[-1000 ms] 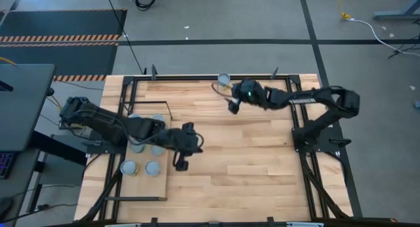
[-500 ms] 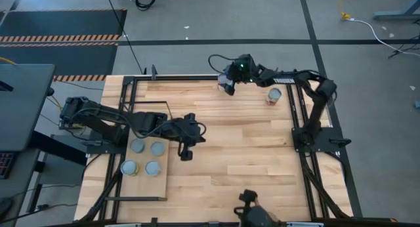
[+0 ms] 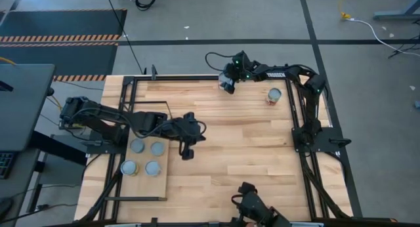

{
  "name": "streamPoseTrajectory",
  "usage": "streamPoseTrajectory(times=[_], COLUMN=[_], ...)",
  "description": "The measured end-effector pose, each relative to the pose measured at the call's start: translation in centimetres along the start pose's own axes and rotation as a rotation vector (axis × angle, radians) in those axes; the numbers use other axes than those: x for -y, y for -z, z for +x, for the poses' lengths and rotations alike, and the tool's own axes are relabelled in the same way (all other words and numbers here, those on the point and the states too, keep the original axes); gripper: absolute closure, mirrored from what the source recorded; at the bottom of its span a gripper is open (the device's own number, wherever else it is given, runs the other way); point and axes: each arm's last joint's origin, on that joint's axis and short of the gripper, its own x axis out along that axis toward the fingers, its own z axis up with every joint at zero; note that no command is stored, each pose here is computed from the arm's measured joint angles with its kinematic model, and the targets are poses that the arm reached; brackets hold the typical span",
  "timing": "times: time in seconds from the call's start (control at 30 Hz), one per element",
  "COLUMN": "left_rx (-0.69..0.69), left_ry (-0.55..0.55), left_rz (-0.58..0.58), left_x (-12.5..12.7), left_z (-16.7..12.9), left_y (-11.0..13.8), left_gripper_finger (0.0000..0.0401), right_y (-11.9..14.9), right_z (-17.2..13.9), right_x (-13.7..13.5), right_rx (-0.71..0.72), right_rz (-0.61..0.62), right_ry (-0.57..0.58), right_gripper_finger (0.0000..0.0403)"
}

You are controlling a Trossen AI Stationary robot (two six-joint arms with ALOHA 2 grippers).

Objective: Pick and place cans onto a shelf
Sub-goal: Put the canned mixed fruits on the shelf

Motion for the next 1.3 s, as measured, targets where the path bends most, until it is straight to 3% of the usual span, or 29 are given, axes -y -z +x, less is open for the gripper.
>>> streamPoseTrajectory(times=[0.17, 0.33, 0.43, 0.57, 0.7, 0.87, 0.97, 1.07, 1.2, 1.3], left_rx=[0.023, 0.031, 0.045, 0.029, -0.024, -0.155, -0.221, -0.293, -0.261, -0.173], left_ry=[-0.024, -0.099, -0.137, -0.136, -0.124, -0.057, -0.033, -0.05, -0.097, -0.115], left_rz=[-0.004, -0.055, -0.06, -0.037, -0.09, -0.27, -0.359, -0.378, -0.333, -0.331], left_x=[-0.1, -0.2, -0.2, -0.2, -0.4, 0.5, 1.4, 2.5, 4.2, 5.4], left_z=[0.0, -0.3, -1.4, -3.2, -5.3, -8.0, -9.7, -11.0, -11.8, -11.6], left_y=[-0.2, -0.4, -1.0, -1.1, -0.5, 1.1, 2.1, 3.3, 4.0, 3.7], left_gripper_finger=[0.0391, 0.039, 0.039, 0.0389, 0.0368, 0.0293, 0.024, 0.0206, 0.0197, 0.0196], right_y=[-0.4, -0.7, -1.2, -2.5, -3.5, -4.1, -4.0, -3.9, -3.4, -2.7], right_z=[0.0, 0.3, 0.5, 1.0, 1.1, 0.4, -0.4, -1.3, -2.8, -4.0], right_x=[-0.3, -1.5, -3.2, -8.1, -14.5, -22.0, -25.8, -29.4, -33.6, -36.4], right_rx=[0.022, 0.018, 0.028, 0.055, 0.027, 0.014, 0.028, 0.052, 0.083, 0.092], right_rz=[-0.002, -0.021, -0.042, -0.082, -0.159, -0.242, -0.265, -0.296, -0.345, -0.398], right_ry=[-0.004, -0.029, -0.112, -0.296, -0.364, -0.35, -0.408, -0.471, -0.527, -0.5], right_gripper_finger=[0.0031, 0.0101, 0.0117, 0.0117, 0.0117, 0.0117, 0.0109, 0.0108, 0.0112, 0.0108])
